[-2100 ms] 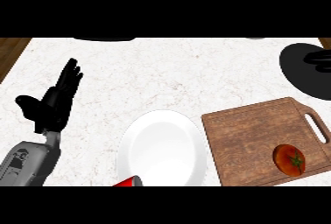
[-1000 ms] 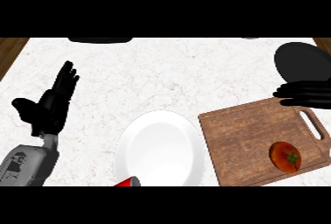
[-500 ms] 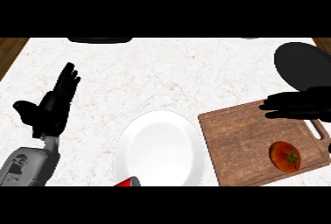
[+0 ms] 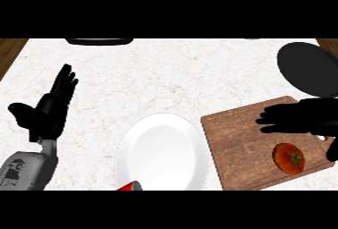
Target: Pick the tomato from the cutting board and place it in the pan
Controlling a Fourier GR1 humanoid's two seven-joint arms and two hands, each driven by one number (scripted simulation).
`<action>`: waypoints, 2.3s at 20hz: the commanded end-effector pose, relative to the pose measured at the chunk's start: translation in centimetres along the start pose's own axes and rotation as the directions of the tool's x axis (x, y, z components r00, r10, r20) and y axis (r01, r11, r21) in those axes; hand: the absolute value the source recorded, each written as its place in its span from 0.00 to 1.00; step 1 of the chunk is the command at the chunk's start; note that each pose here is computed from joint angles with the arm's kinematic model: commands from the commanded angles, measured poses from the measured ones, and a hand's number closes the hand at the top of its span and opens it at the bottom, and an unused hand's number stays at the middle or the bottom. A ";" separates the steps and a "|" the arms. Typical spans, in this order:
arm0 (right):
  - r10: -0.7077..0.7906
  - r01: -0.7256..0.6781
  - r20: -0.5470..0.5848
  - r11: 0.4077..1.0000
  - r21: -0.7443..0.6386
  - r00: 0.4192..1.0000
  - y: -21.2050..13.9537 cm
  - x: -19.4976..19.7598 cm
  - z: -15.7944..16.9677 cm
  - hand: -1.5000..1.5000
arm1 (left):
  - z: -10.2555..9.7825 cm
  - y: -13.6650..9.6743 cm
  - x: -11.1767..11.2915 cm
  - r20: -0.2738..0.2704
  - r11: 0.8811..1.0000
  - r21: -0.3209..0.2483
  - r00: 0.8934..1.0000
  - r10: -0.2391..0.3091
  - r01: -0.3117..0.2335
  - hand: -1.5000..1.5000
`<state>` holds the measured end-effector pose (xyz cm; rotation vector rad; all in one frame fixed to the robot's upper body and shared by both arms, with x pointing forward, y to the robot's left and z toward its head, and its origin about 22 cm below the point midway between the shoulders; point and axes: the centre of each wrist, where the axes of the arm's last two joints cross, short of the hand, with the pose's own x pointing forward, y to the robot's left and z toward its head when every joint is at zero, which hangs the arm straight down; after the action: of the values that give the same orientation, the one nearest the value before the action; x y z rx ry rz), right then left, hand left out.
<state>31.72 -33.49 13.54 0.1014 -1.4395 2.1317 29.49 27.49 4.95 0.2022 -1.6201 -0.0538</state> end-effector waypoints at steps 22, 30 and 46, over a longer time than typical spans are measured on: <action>0.106 -0.096 -0.042 0.976 0.193 0.994 4.3 -0.6 -4.8 0.00 | -0.7 0.7 0.0 0.005 1.000 0.007 1.000 0.001 -0.001 0.50; 0.103 -0.104 0.018 0.960 0.260 0.995 6.1 -1.4 -3.3 1.00 | -0.2 0.5 -0.8 -0.004 1.000 -0.009 1.000 0.017 -0.017 0.50; -0.225 0.197 -0.520 0.974 -0.110 0.824 8.2 -4.0 -6.5 1.00 | 0.2 0.7 -0.2 -0.007 0.999 0.035 1.000 0.012 -0.012 0.50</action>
<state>32.04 -30.43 4.02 -0.1646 -1.2235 2.0794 29.39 27.84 4.86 0.2080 -1.6219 -0.0419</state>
